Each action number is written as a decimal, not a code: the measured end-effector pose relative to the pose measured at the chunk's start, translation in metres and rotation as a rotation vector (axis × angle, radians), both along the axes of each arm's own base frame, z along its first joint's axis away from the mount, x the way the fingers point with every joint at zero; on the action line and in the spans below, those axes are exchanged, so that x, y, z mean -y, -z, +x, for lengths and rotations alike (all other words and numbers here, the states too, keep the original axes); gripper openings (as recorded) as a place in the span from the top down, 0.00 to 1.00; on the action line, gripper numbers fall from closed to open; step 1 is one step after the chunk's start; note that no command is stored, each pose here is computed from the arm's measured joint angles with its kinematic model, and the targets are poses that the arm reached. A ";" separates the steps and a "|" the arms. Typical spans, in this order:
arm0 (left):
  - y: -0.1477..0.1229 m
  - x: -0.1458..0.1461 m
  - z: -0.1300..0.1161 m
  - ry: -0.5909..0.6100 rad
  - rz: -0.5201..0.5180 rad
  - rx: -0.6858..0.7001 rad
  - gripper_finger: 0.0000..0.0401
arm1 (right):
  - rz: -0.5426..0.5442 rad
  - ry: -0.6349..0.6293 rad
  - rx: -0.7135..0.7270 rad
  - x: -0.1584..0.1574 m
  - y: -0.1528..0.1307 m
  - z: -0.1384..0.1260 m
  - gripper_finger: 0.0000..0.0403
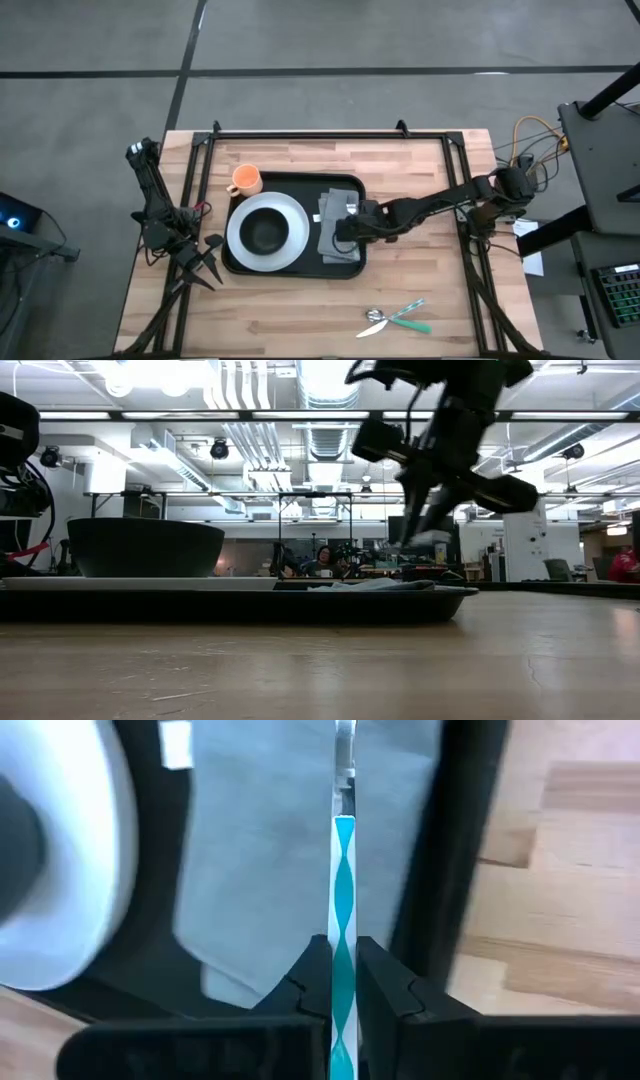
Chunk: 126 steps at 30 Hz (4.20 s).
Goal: Set up tray
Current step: Put the blue patterned fork on top of the gray napkin on the black serving tray, then put the blue spoon to the left of the blue patterned fork on the black serving tray
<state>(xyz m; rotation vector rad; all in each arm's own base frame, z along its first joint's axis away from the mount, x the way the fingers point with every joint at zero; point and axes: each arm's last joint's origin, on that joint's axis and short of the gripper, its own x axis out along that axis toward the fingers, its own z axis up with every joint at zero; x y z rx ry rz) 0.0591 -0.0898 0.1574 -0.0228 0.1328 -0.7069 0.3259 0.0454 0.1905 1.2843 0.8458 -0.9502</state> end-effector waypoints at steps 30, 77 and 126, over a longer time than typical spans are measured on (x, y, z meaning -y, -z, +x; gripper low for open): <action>0.000 0.000 0.000 0.000 0.000 0.000 0.77 | 0.078 0.115 -0.161 0.016 0.031 0.067 0.97; 0.000 0.000 0.000 0.000 0.000 0.000 0.77 | 0.035 -0.438 -0.068 -0.002 0.000 0.085 0.84; 0.000 0.000 0.000 0.000 0.000 0.000 0.77 | -0.155 -1.215 -0.384 -0.224 0.004 -0.053 0.86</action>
